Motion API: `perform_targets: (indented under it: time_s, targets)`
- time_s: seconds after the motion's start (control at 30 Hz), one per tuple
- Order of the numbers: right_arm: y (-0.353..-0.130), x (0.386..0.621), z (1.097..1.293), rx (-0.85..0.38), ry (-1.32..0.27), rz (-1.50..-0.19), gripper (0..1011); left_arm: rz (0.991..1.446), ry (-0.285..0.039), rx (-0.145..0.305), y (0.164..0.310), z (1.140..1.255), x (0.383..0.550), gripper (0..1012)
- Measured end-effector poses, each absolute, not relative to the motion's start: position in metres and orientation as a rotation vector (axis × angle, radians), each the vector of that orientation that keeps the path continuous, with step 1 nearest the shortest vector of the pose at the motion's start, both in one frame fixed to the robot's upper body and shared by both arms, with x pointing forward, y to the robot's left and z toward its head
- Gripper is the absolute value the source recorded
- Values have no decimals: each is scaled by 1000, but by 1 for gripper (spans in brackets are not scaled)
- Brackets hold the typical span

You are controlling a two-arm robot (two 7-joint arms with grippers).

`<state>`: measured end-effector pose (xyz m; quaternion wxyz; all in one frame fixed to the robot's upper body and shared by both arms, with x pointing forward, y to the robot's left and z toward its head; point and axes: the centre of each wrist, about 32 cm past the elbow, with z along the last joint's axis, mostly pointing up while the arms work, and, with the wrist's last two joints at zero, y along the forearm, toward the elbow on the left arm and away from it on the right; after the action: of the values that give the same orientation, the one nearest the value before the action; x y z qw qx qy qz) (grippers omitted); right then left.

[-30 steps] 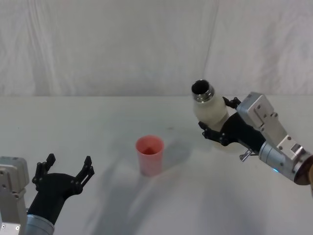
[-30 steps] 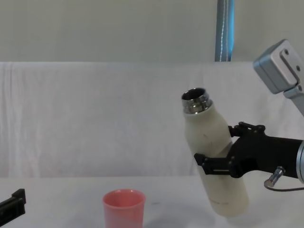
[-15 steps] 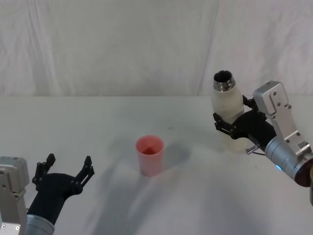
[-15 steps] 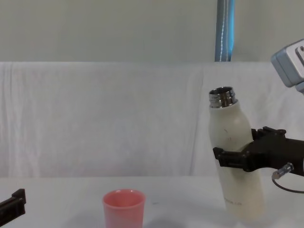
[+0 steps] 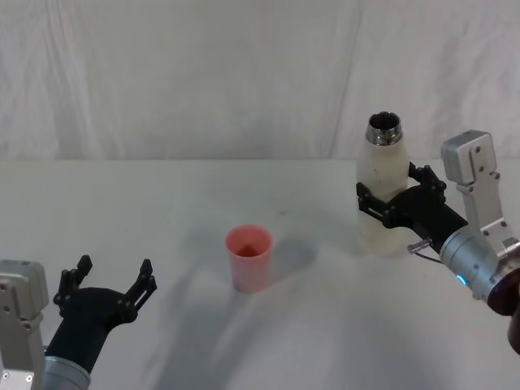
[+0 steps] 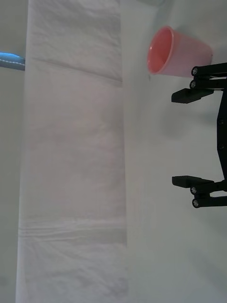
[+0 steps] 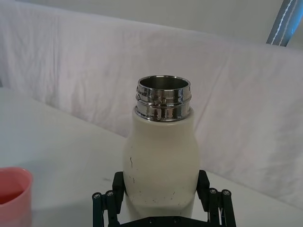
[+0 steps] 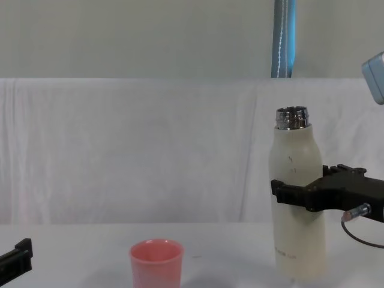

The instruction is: Grasp the thermos with one hand and pour water into the cup lid.

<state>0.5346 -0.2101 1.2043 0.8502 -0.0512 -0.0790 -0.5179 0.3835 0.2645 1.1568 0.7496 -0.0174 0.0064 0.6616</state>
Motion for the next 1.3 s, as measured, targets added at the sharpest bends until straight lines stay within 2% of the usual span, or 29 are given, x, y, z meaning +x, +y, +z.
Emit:
perform_targets:
  time_s: [0.27, 0.6, 1.3]
  targets:
    - [-205, 526, 1202, -82, -151, -1093, 948, 1446, 14, -38, 265, 1157, 384, 1001]
    - [-204, 517, 1200, -93, -168, -1162, 948, 1446, 14, -38, 265, 1157, 384, 1001]
    - [-200, 514, 1189, -81, -88, -1185, 948, 1446, 14, -38, 265, 1157, 384, 1001]
